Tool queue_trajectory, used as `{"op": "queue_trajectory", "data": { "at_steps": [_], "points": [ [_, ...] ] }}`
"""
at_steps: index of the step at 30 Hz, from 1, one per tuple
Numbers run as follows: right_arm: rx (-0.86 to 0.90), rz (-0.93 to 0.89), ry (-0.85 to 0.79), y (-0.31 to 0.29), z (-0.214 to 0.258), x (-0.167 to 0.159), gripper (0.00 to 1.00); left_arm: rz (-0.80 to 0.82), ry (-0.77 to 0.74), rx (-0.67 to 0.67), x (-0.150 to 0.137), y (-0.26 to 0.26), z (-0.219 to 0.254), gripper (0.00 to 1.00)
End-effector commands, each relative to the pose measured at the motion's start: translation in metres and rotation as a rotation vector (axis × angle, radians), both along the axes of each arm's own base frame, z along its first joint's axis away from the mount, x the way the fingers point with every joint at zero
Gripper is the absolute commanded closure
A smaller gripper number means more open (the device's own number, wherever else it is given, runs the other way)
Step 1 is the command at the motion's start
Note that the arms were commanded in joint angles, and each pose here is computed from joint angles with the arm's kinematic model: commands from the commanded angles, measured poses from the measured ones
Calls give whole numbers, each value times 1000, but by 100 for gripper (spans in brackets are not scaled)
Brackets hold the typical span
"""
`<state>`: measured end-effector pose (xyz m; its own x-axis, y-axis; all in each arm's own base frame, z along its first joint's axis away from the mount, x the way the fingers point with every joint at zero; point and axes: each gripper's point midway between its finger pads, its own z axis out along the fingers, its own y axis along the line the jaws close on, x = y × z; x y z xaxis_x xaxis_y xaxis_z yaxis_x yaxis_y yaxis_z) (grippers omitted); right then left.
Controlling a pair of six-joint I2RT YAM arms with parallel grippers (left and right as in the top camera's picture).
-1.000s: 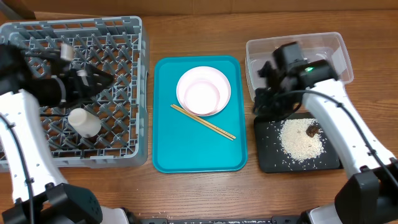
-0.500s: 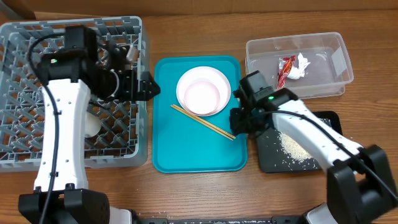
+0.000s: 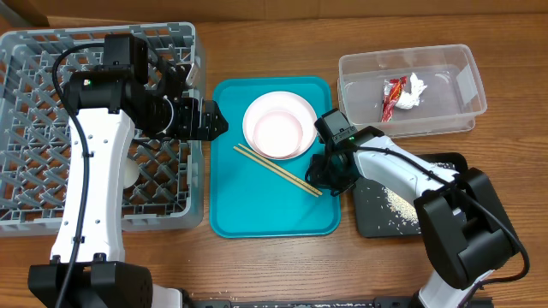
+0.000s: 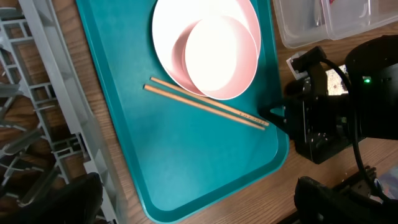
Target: Sort waste into correct bins and load items into the dishwasher
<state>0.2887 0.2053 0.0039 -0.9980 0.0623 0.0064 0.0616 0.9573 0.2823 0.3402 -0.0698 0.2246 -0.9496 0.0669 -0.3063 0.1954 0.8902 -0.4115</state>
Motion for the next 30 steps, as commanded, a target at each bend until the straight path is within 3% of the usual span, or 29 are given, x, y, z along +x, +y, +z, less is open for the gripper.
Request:
{"op": "queue_trajectory", "data": {
  "at_steps": [1, 11, 22, 26, 30],
  "points": [
    [4, 4, 43, 4, -5, -12, 90, 11, -2, 3, -1, 0, 3, 0],
    [227, 187, 191, 75, 13, -73, 89, 11, -1, 3, -1, 0, 3, 0],
    [464, 337, 210, 119, 39, -93, 85, 10, 24, 3, -7, 0, 1, 0],
    [430, 334, 187, 113, 38, -86, 85, 11, 30, 3, -8, 0, 1, 0],
    [267, 277, 142, 84, 42, -64, 84, 84, 66, 17, -8, 5, -2, 0]
  ]
}}
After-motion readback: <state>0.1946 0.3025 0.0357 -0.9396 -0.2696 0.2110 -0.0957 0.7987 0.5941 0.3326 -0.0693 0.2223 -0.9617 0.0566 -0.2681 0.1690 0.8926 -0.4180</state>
